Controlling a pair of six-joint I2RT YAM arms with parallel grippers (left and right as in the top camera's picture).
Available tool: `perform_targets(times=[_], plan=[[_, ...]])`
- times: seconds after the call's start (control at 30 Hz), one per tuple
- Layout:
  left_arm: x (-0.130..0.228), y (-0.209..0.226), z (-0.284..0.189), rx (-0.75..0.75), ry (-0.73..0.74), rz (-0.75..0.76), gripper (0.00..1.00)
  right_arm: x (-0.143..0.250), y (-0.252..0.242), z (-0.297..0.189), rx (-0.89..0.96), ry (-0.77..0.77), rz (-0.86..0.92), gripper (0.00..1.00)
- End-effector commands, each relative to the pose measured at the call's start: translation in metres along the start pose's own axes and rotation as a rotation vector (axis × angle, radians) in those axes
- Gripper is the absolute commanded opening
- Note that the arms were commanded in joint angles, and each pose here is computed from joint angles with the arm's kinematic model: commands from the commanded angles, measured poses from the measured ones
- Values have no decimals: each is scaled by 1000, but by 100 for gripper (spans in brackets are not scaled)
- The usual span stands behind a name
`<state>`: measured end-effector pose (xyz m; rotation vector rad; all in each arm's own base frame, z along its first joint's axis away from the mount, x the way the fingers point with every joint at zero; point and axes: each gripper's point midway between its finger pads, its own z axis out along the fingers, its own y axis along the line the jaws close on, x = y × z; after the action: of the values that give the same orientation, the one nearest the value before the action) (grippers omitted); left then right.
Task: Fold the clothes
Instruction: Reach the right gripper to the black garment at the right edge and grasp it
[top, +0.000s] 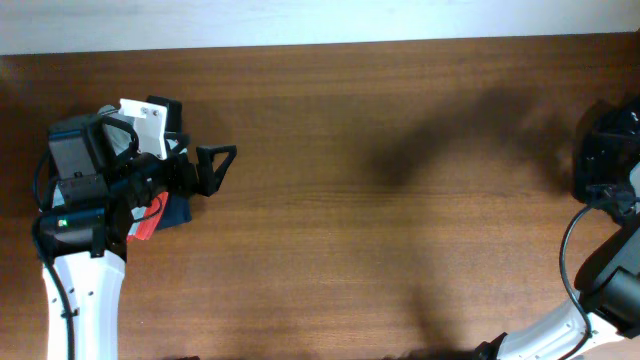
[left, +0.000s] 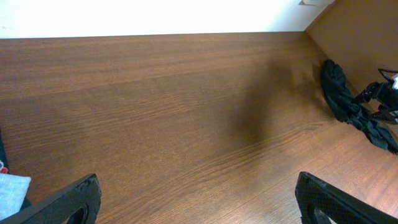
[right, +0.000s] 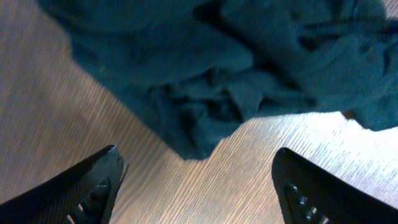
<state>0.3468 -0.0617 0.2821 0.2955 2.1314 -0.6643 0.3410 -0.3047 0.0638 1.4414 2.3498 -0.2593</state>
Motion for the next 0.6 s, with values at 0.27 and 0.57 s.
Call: perform_targets(times=[0.27,0.57], plan=[[-6,2,-3,-32,-13,11,100,-18,-32,26,55,-31,64,75],[-7,5,-3,-48,-17,15,100,-19,-26,37,25,-35,74,47]])
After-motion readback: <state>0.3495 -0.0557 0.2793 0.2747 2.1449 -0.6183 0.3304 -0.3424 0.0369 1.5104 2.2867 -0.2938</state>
